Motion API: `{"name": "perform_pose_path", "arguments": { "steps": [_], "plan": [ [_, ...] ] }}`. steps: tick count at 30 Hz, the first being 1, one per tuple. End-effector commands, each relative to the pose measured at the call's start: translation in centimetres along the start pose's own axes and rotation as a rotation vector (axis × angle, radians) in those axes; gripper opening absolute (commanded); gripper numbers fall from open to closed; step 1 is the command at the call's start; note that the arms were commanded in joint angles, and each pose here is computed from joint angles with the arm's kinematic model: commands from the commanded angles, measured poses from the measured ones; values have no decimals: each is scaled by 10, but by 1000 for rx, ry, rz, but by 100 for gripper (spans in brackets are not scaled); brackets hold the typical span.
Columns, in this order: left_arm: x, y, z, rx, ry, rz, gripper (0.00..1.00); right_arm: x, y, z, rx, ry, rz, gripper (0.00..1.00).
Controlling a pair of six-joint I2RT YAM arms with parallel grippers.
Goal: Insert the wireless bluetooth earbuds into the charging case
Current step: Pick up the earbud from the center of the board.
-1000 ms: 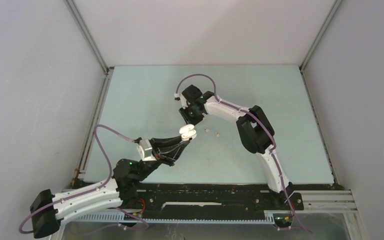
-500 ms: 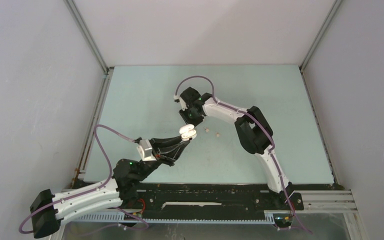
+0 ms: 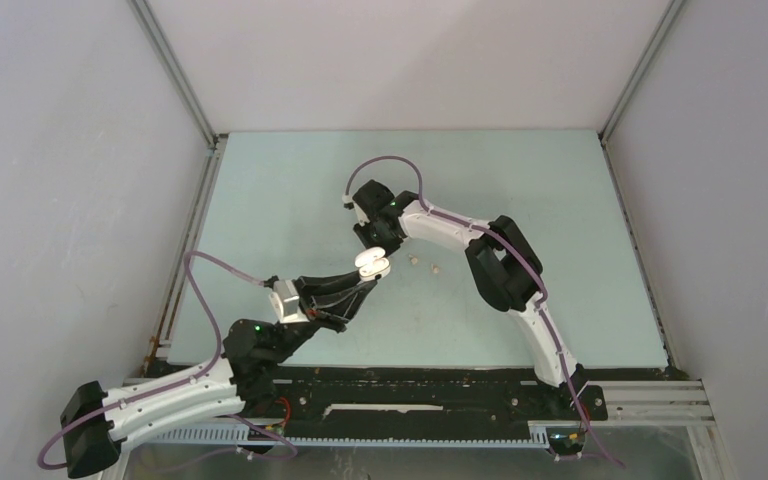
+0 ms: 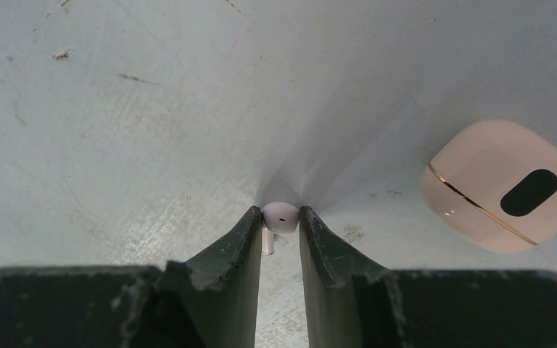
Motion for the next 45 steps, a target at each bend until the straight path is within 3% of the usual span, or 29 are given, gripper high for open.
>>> {"name": "perform_pose_path", "arguments": {
  "steps": [1, 21, 29, 38, 41, 45],
  "plan": [
    [-1, -1, -6, -19, -32, 6, 0, -26, -2, 19, -28, 83, 32, 27],
    [-3, -1, -3, -17, -24, 10, 0, -30, 1, 25, -33, 111, 34, 31],
    [-3, -1, -1, -16, -20, 13, 0, -27, 3, 24, -38, 105, 12, 13],
    [-4, 1, 0, -24, -25, 0, 0, 42, -11, 0, -75, -85, 25, 6],
    [-4, 5, 0, -32, -38, -27, 0, 64, -19, 1, -110, -173, -41, 0],
    [-2, 17, 5, -54, -50, -108, 0, 94, -37, 5, -154, -286, -100, 0]
  ]
}}
Point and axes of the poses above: each gripper's point midway between its finger pads, its own x axis back along the fingers, its own y axis along the line the jaws close on, z = x × y, the point moved 7 cm from there along x, back along the fingers, and after that the axes turned 13 degrees about x, right-handed, at the moved point
